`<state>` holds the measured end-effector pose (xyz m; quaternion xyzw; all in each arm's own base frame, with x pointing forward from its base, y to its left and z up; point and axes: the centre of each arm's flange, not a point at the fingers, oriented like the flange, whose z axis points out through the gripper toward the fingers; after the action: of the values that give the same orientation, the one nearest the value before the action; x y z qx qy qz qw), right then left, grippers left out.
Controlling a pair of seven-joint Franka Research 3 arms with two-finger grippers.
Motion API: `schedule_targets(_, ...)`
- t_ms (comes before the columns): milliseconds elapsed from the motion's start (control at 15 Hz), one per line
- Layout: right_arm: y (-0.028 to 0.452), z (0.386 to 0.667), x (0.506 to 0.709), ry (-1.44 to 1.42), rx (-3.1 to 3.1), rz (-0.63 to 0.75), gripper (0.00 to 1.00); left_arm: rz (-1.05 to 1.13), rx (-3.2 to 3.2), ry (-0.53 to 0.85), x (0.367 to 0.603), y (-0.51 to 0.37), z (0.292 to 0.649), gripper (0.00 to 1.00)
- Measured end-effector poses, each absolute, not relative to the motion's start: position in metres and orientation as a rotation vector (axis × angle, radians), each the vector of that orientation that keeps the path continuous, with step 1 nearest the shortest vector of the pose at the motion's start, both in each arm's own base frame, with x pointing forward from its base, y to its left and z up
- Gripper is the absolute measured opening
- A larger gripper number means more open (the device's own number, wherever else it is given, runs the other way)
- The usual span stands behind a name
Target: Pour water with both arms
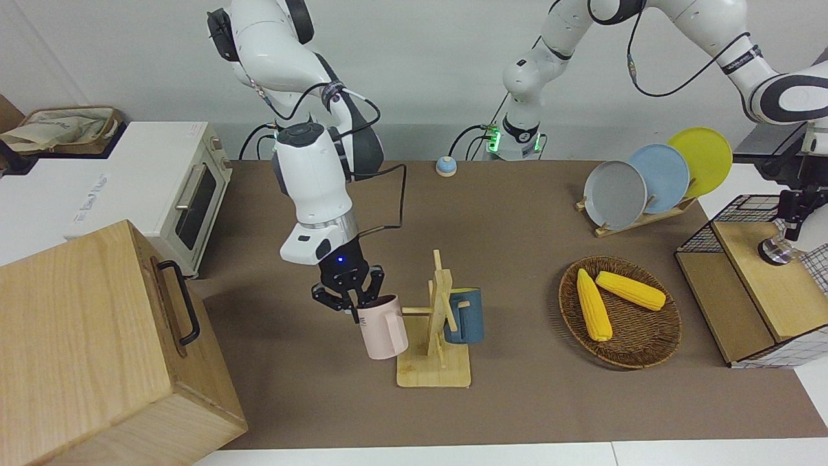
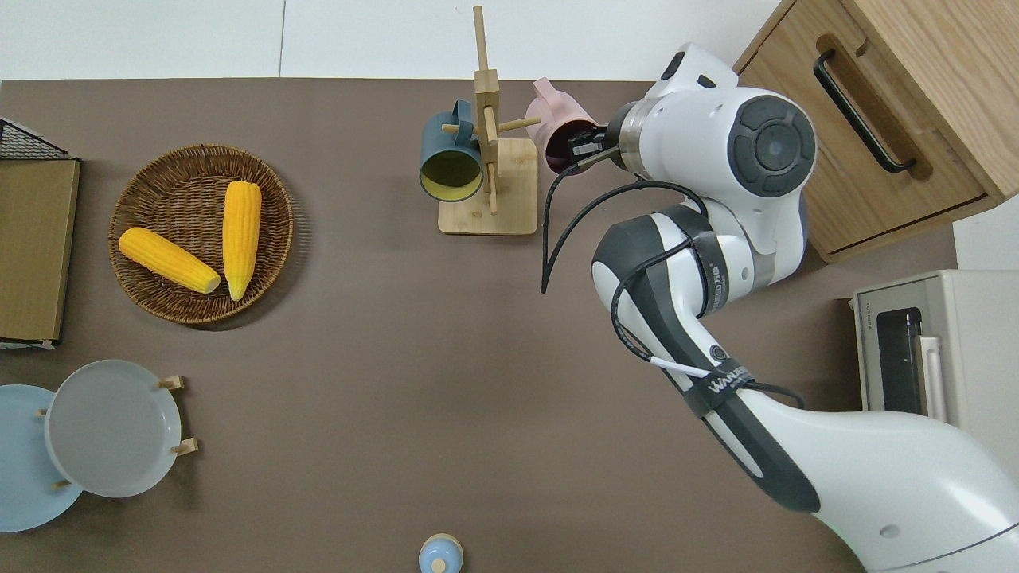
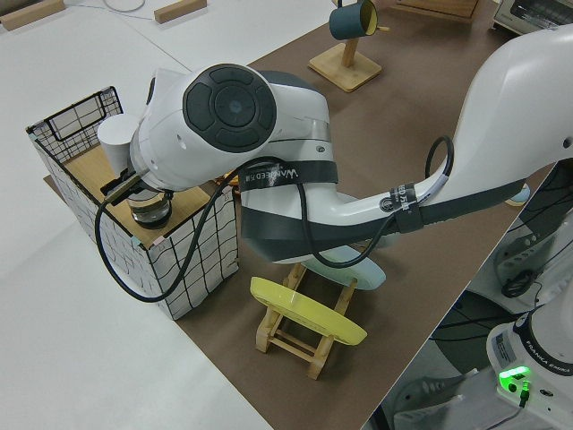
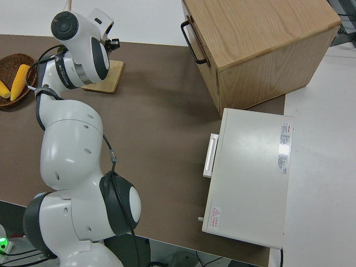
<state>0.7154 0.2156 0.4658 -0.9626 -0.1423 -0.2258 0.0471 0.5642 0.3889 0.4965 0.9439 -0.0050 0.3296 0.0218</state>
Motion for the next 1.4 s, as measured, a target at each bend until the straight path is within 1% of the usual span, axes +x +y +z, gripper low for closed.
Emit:
schedule_targets(267, 0.178, 0.476, 0.715, -0.473, -2.981, -0.636, 0.08, 1.010, 2.933, 0.034, 0.571, 0.381, 0.512, 0.63)
schedule_targets(600, 0.144, 0.490, 0.709, -0.478, -3.018, -0.591, 0.08, 0.902, 2.931, 0.084, 0.581, 0.358, 0.565, 0.63)
schedule_targets(800, 0.133, 0.489, 0.705, -0.464, -3.041, -0.522, 0.08, 0.867, 2.936, 0.103, 0.580, 0.351, 0.583, 0.63)
schedule_targets(1000, 0.122, 0.484, 0.695, -0.456, -3.079, -0.354, 0.08, 0.880, 2.924, 0.115, 0.578, 0.334, 0.609, 0.63)
schedule_targets(1200, 0.117, 0.477, 0.673, -0.452, -3.116, -0.066, 0.08, 0.827, 2.937, 0.071, 0.572, 0.298, 0.639, 0.63)
schedule_targets(1267, 0.117, 0.472, 0.665, -0.420, -3.125, 0.010, 0.08, 0.798, 2.940, 0.048, 0.571, 0.285, 0.645, 0.63)
schedule_targets(1333, 0.121, 0.467, 0.660, -0.383, -3.132, 0.054, 0.08, 0.772, 2.953, 0.030, 0.570, 0.275, 0.647, 0.63)
schedule_targets(1400, 0.134, 0.456, 0.651, -0.330, -3.138, 0.108, 0.08, 0.732, 2.978, 0.010, 0.569, 0.256, 0.649, 0.63)
